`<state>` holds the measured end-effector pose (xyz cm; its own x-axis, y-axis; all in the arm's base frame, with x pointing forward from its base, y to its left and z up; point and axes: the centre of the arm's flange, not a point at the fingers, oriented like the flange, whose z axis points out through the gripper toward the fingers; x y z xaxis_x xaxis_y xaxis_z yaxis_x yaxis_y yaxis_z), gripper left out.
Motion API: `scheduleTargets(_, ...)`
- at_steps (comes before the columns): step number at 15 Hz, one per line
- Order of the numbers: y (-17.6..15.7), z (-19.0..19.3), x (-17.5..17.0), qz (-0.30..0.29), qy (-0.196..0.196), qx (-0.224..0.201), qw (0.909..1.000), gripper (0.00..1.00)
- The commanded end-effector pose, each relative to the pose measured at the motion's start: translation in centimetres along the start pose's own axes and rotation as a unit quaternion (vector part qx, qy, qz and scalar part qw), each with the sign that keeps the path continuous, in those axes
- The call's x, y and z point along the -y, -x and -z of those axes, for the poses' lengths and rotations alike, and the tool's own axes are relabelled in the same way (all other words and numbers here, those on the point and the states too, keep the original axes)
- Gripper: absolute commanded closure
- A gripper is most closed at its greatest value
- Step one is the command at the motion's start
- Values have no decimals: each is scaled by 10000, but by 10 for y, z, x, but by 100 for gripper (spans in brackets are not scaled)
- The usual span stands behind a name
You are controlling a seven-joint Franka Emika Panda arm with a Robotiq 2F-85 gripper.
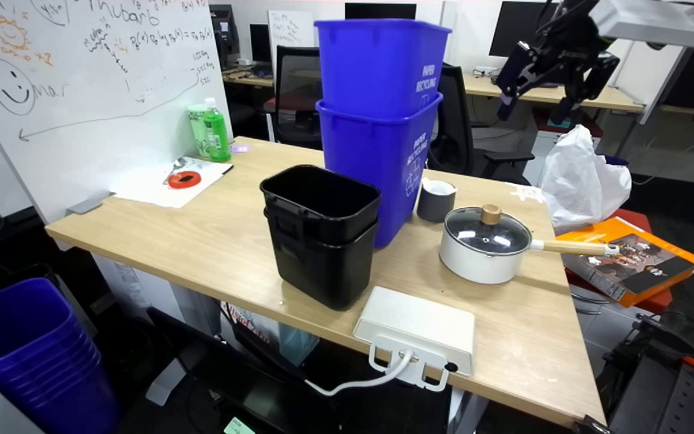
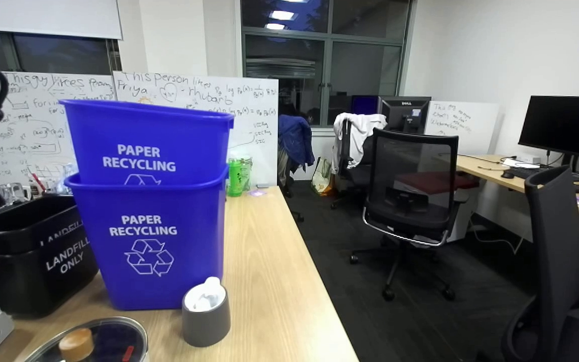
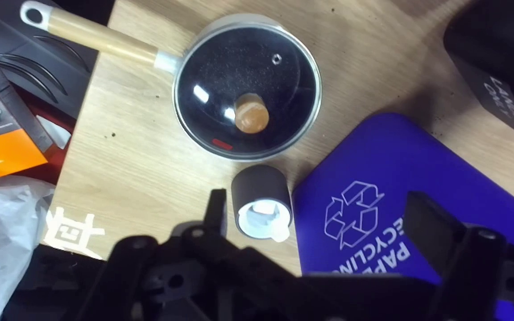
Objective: Unstack the blue bins
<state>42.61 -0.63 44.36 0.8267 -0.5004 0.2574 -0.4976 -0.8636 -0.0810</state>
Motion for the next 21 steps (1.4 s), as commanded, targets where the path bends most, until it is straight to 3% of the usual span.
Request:
scheduleTargets(1, -39, -5, 17, -339, -254, -267, 9987, 0)
scheduleTargets(6, -112, -6, 46, -732, -630, -1005, 9902, 0)
scheduleTargets(13, -197, 67, 60, -632, -826, -1863, 9770, 0)
scheduleTargets(17, -218, 96, 61, -664, -871, -2201, 9693, 0)
scheduleTargets(20, -223, 97, 65, -826, -907, -2048, 9711, 0)
scheduleTargets(21, -206, 76, 59, -745, -784, -1962, 9746, 0)
